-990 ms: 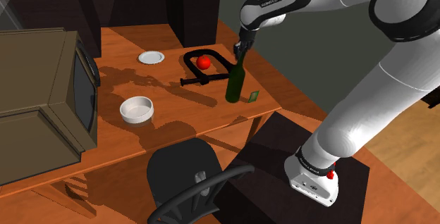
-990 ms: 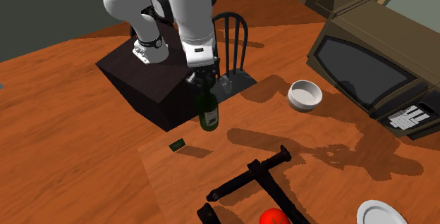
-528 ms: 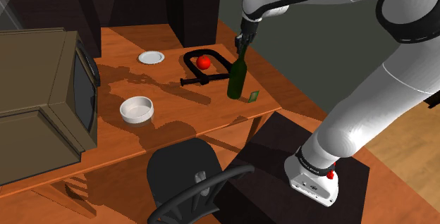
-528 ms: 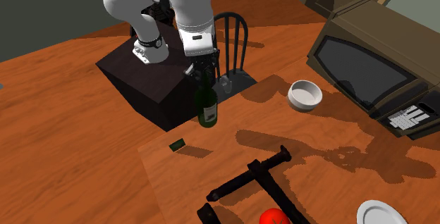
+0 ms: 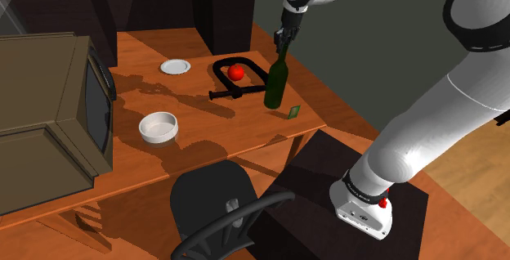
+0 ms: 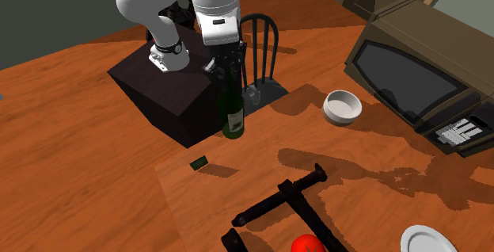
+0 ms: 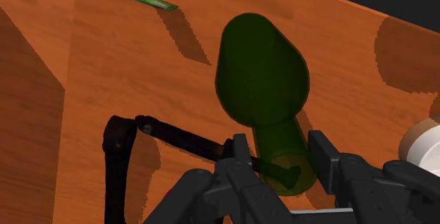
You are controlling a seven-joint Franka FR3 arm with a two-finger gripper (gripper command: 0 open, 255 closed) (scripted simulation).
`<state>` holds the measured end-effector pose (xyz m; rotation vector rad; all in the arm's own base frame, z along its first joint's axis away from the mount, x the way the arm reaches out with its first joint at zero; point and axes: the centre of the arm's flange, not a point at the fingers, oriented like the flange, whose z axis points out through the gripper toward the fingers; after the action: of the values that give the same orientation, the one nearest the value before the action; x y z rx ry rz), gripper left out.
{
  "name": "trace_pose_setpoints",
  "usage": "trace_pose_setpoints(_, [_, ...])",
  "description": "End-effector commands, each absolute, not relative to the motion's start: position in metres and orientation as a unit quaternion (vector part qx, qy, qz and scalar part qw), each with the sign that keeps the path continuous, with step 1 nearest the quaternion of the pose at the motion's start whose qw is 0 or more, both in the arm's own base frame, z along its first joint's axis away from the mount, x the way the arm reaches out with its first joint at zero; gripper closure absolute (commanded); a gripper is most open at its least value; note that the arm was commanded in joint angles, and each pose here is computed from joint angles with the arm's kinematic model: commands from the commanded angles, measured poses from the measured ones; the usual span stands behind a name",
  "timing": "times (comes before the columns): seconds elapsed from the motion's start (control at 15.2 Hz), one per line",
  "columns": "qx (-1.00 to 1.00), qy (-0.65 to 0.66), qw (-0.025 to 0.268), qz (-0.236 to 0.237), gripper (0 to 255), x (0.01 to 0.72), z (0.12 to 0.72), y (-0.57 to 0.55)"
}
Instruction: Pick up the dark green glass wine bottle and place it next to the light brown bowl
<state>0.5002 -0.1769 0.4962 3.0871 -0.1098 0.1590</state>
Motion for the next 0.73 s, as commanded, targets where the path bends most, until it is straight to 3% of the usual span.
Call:
trace_pose_setpoints(0.0, [0.998, -0.036, 0.024, 0.051, 255, 0.501, 0.507, -0.177])
trace_pose_setpoints(0.66, [0.998, -0.036, 0.024, 0.051, 255, 0.501, 0.559, -0.177])
